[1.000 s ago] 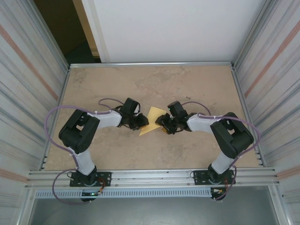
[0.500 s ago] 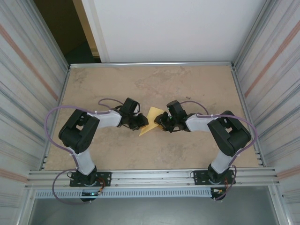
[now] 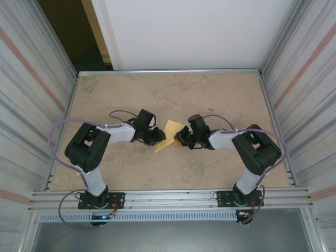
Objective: Fold a paper plane with a square sheet of paper (pick it up from the middle)
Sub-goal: Fold the wing for the fifth time at the center of the table.
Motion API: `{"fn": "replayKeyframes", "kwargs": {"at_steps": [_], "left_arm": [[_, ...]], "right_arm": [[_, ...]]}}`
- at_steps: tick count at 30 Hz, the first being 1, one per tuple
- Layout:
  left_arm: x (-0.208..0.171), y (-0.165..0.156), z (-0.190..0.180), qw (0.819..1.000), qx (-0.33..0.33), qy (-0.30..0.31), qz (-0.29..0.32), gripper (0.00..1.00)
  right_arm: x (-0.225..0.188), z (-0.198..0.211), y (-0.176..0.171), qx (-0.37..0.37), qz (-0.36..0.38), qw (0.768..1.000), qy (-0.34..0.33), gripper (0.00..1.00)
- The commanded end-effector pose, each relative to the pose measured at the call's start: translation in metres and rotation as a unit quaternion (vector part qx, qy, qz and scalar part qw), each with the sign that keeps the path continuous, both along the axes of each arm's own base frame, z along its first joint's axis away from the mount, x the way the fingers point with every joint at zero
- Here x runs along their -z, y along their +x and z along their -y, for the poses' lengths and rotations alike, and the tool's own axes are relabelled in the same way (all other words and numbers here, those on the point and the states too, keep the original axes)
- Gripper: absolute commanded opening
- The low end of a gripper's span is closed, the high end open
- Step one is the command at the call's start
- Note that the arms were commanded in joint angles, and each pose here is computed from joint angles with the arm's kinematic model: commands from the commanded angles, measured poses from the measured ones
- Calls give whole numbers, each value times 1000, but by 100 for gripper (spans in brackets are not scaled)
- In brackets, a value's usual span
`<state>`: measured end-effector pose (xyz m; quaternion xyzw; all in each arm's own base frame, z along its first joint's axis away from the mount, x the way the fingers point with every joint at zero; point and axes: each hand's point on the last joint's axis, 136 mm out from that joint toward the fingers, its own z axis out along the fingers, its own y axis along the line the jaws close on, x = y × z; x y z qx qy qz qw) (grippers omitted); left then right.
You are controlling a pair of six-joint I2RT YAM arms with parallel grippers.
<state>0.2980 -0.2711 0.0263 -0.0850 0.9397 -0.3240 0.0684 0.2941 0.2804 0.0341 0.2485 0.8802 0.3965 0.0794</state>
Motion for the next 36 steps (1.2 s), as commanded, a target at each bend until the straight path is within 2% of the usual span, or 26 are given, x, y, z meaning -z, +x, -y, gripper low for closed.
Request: {"fn": "replayKeyframes", "kwargs": {"at_steps": [1, 5, 10, 13, 18, 22, 27, 36], "left_arm": [[-30, 6, 0, 999, 19, -11, 48, 28], [-64, 5, 11, 985, 80, -33, 147, 35], [-77, -4, 14, 964, 136, -18, 230, 43], [-81, -10, 20, 942, 183, 3, 281, 50], [-80, -23, 38, 894, 263, 51, 358, 56], [-70, -26, 51, 862, 309, 80, 395, 57], [-59, -25, 62, 830, 348, 110, 421, 54], [-39, -39, 70, 784, 395, 142, 457, 49]], "right_arm": [[-12, 8, 4, 22, 23, 999, -1, 8], [-23, 20, 8, 40, 31, 999, -4, 5], [-33, 33, 8, 55, 21, 998, -4, 5], [-35, 39, 6, 64, 5, 998, -1, 4], [-41, 44, 5, 68, -5, 998, 4, 4], [-47, 44, 7, 68, -7, 998, 10, 4], [-49, 43, 7, 66, -15, 998, 16, 5], [-48, 41, 5, 61, -30, 997, 28, 5]]}}
